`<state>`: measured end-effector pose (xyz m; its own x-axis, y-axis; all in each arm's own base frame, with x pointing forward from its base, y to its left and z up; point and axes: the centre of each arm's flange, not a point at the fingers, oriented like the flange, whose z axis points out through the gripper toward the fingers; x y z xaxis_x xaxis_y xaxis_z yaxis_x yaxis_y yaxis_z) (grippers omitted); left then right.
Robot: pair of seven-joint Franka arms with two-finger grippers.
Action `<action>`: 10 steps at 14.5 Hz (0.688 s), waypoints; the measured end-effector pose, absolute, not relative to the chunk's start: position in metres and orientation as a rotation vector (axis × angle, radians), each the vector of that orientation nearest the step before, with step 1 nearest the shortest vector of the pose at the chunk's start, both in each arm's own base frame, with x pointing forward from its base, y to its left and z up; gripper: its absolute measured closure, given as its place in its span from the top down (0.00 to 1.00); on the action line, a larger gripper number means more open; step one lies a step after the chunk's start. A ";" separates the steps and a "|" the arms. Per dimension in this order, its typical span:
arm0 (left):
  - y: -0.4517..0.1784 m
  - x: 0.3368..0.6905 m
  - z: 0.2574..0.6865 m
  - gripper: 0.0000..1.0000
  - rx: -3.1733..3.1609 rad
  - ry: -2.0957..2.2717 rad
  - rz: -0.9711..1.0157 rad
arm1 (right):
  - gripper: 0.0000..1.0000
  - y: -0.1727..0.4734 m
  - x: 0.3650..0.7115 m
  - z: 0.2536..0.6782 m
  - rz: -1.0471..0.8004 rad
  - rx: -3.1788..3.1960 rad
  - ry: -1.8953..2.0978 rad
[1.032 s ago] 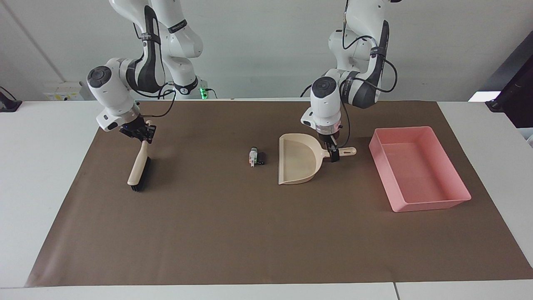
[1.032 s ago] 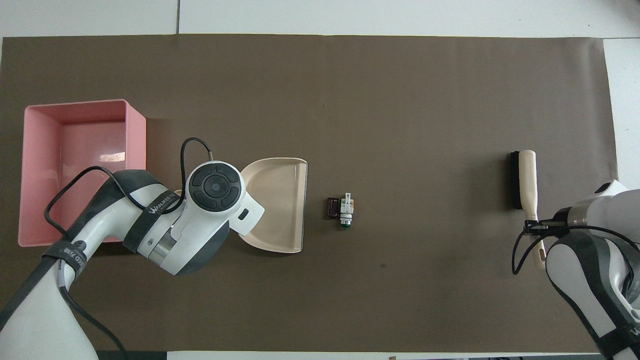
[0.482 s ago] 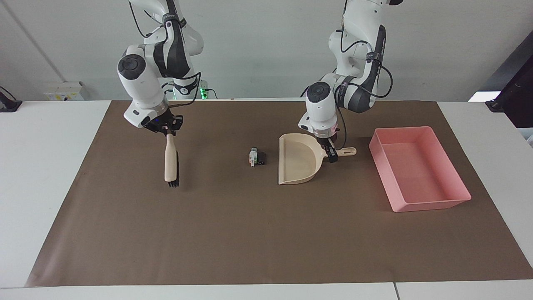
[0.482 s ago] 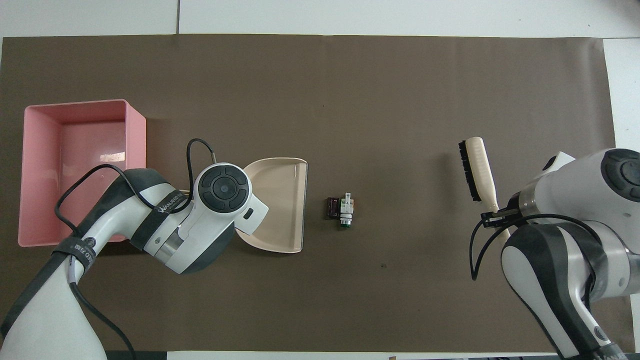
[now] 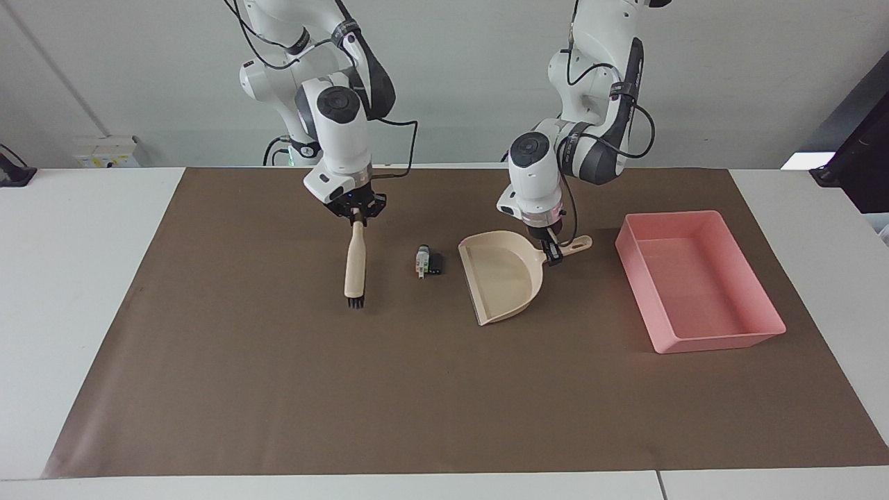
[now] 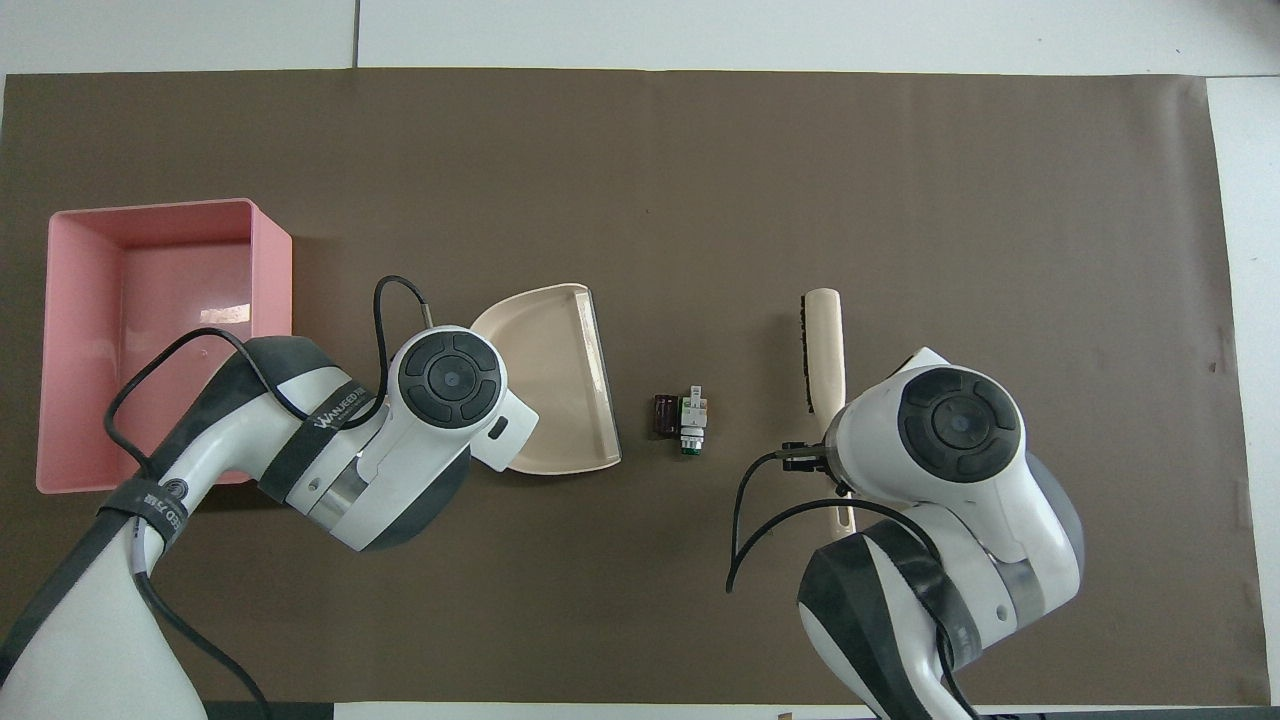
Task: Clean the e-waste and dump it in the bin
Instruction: 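Lift the brush with the right gripper and carry it toward the dustpan, then sweep the metal component into the dustpan with the brush in the right gripper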
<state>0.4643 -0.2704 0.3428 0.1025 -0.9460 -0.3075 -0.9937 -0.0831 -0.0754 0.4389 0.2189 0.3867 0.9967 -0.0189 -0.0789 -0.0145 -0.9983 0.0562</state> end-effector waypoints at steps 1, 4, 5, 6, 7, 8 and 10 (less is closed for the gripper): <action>-0.271 0.465 0.346 0.34 -2.111 1.926 0.280 | 0.26 0.231 0.440 0.385 -0.126 3.083 -0.018; -0.272 0.465 0.355 0.34 -2.073 1.952 0.335 | 0.26 0.251 0.444 0.374 -0.158 3.075 0.012; -0.275 0.463 0.355 0.34 -2.047 1.980 0.338 | 0.26 0.253 0.443 0.368 -0.185 3.064 0.025; -0.280 0.460 0.355 0.34 -2.014 2.015 0.342 | 0.26 0.259 0.438 0.362 -0.222 3.046 0.058; -0.284 0.458 0.355 0.34 -1.979 2.052 0.346 | 0.26 0.268 0.430 0.357 -0.255 3.028 0.100; -0.287 0.456 0.355 0.34 -1.947 2.085 0.350 | 0.26 0.278 0.423 0.354 -0.272 3.016 0.138; -0.289 0.455 0.355 0.34 -1.906 2.127 0.356 | 0.26 0.297 0.410 0.349 -0.284 3.001 0.230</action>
<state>0.4547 -0.2891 0.3549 -0.1034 -0.9296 -0.3537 -0.9941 0.1080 0.0066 0.4104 0.2969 0.3486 0.9709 0.1396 -0.1946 0.1617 -0.9815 0.1026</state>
